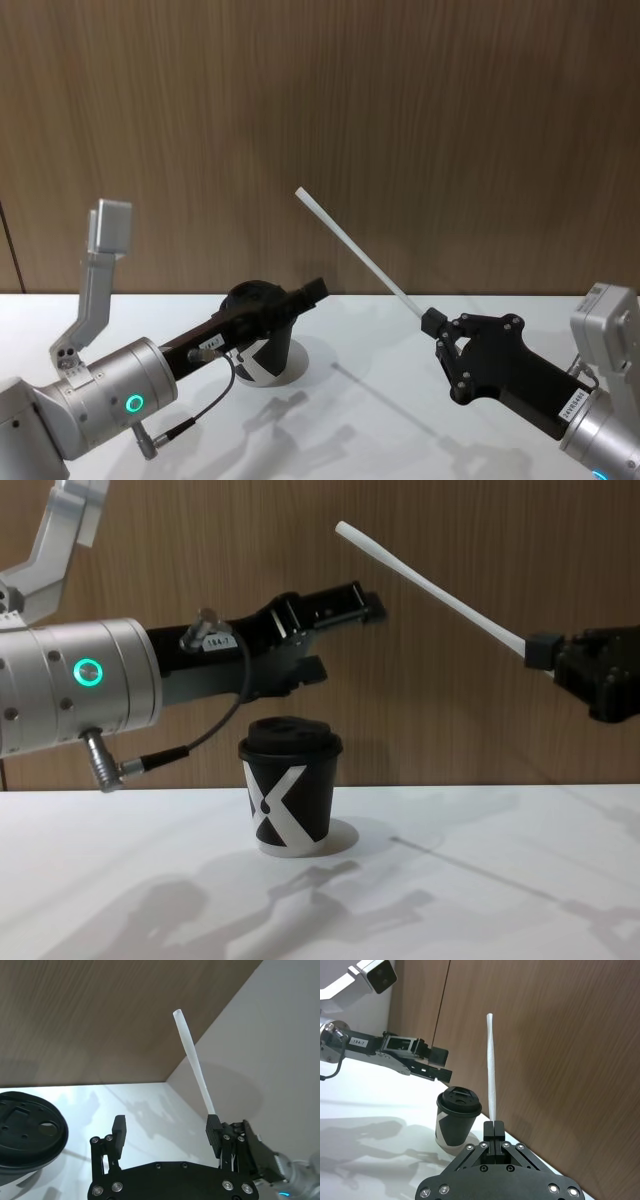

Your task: Pick up the straw with one hand, pass it to the other hand, and insert it into the cup.

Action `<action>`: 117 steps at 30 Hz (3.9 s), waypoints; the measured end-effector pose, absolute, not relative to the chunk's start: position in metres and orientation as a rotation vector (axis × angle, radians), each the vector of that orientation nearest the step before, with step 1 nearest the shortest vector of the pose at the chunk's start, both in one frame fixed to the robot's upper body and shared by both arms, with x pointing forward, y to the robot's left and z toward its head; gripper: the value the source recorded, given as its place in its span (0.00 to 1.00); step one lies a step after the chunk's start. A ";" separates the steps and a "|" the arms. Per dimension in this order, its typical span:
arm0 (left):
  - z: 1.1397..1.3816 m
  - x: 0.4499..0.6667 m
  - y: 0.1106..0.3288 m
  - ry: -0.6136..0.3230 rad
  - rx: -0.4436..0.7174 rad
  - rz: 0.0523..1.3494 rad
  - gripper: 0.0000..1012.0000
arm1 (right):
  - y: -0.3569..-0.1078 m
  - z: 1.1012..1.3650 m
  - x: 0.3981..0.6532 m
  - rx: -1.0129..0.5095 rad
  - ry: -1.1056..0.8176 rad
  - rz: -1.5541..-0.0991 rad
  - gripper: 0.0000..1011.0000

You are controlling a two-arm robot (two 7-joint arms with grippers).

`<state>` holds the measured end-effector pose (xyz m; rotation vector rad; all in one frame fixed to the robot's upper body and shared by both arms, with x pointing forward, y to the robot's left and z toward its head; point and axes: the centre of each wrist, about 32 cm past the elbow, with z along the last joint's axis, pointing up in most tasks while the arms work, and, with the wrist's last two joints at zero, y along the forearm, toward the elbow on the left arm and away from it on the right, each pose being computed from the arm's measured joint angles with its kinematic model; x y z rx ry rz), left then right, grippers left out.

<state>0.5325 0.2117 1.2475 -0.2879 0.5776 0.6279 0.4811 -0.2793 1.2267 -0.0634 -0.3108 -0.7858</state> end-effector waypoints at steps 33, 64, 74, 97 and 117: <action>1.244 0.552 0.185 0.663 -0.485 0.512 0.99 | -0.279 1.227 0.481 -0.063 -0.311 -0.786 0.01; 1.247 0.567 0.163 0.671 -0.490 0.500 0.98 | -0.279 1.227 0.481 -0.063 -0.311 -0.786 0.01; 1.248 0.568 0.162 0.670 -0.491 0.502 0.75 | -0.279 1.227 0.481 -0.064 -0.311 -0.786 0.01; 1.248 0.568 0.161 0.669 -0.490 0.504 0.08 | -0.279 1.227 0.481 -0.063 -0.311 -0.786 0.01; 1.248 0.568 0.161 0.667 -0.489 0.506 0.01 | -0.279 1.227 0.481 -0.063 -0.311 -0.786 0.01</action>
